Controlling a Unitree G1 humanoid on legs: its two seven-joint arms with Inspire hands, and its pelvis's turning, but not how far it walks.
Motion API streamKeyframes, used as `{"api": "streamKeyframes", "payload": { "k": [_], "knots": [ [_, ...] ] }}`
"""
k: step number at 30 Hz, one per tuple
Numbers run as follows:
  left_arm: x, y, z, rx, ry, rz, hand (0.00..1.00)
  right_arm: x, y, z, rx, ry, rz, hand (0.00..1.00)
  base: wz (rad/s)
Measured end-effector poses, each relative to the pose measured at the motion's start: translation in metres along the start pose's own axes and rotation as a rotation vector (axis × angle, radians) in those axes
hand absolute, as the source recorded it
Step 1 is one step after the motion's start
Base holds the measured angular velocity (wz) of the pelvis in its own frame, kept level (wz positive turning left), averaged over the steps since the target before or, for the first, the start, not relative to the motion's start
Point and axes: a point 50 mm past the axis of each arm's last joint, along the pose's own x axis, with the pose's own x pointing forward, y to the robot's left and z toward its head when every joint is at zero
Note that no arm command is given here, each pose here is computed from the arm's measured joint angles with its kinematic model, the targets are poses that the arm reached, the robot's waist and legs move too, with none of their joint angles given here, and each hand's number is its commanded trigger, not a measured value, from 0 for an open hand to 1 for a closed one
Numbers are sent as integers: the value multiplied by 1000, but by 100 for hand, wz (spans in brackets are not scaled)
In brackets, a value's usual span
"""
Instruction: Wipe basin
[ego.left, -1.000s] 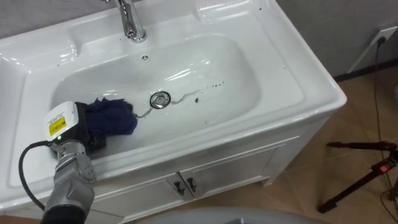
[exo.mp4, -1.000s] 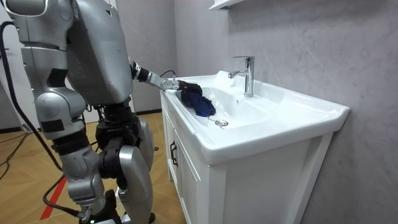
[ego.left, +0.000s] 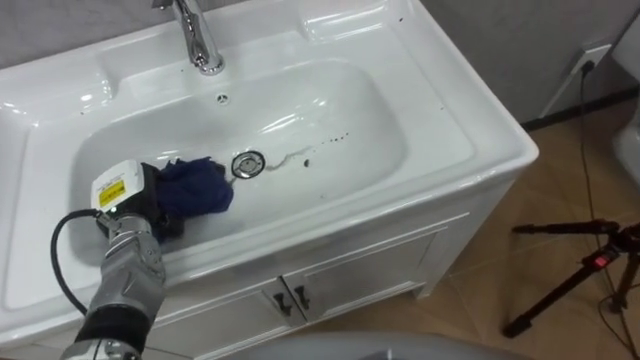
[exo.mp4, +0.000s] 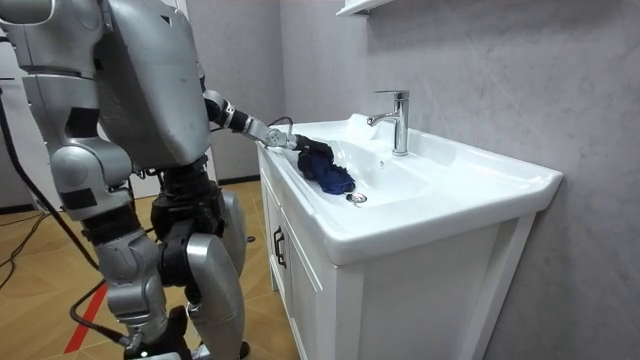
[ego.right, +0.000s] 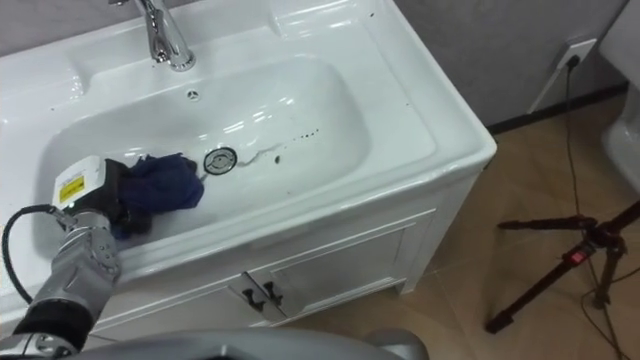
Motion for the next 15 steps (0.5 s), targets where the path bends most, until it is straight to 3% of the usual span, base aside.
{"api": "streamKeyframes", "payload": {
  "k": [15],
  "knots": [
    [6,-8,39,-110,-25,-56,100,2,13,-1,38,7,-1,0,-10]
  ]
}}
